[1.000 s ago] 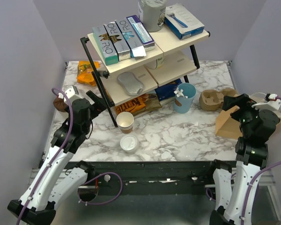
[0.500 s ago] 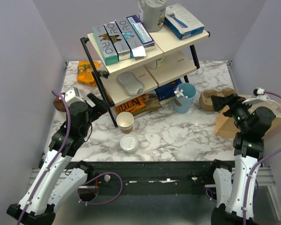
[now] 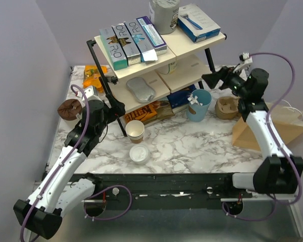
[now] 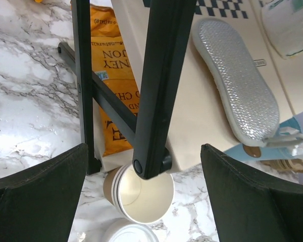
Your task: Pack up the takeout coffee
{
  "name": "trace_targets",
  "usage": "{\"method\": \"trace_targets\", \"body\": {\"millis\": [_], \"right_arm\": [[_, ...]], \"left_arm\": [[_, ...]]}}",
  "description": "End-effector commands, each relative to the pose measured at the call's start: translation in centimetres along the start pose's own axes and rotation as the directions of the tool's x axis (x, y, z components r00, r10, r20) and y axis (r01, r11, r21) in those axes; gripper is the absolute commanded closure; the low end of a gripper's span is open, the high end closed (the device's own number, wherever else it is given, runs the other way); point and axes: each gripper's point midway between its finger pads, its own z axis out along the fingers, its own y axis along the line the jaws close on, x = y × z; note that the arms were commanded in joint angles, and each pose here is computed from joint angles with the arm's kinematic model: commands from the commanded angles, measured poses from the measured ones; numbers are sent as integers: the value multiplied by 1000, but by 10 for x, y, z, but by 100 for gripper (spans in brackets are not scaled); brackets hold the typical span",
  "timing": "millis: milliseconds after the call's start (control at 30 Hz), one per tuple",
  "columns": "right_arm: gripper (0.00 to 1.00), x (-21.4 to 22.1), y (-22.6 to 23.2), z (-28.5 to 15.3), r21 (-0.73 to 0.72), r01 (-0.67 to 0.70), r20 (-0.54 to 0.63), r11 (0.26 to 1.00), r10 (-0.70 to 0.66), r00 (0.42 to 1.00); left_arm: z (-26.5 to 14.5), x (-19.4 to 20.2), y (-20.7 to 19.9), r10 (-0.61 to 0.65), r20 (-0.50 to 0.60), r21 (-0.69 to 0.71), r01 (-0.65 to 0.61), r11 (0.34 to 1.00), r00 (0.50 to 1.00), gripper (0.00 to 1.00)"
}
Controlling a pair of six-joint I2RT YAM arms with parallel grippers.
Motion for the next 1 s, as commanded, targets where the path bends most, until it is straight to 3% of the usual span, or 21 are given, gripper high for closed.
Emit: {"method": "trace_targets", "body": {"millis": [0, 267, 433, 500, 567, 633, 733, 767, 833, 967], "right_arm": [[4, -32, -27, 47, 6, 119, 88, 993, -119, 989], [6, -34, -86, 96, 123, 223, 86, 967, -234, 968], [14, -19, -111, 130, 115, 172, 48, 978, -178, 983], [17, -17, -115, 137, 125, 160, 54, 979, -168, 984], [29, -13, -123, 144, 147, 134, 56, 980, -144, 988], [54, -7, -130, 147, 170, 97, 40, 981, -105, 994], [64, 4, -143, 144, 232, 64, 31, 971, -73, 997], [65, 4, -145, 140, 253, 63, 45, 965, -77, 996], [72, 9, -153, 130, 308, 50, 68, 950, -75, 995], [80, 12, -166, 110, 423, 37, 70, 905, -74, 995]], "left_arm": [[14, -12, -17, -42, 48, 49, 40, 998, 998, 1], [36, -14, -10, -69, 76, -18, 71, 997, 995, 1], [58, -6, -5, -147, 74, -57, 151, 987, 986, 1], [66, -10, -12, -183, 95, -12, 185, 983, 978, 1], [77, -10, -8, -193, 98, -30, 196, 980, 976, 4], [88, -18, -1, -166, 104, -60, 173, 983, 981, 14], [110, -23, 15, -159, 82, -106, 167, 980, 984, 30], [117, -23, 16, -153, 67, -95, 159, 983, 986, 32], [137, -24, 10, -153, 40, -49, 155, 987, 987, 46], [174, -35, 6, -116, 40, -55, 118, 992, 992, 49]]}}
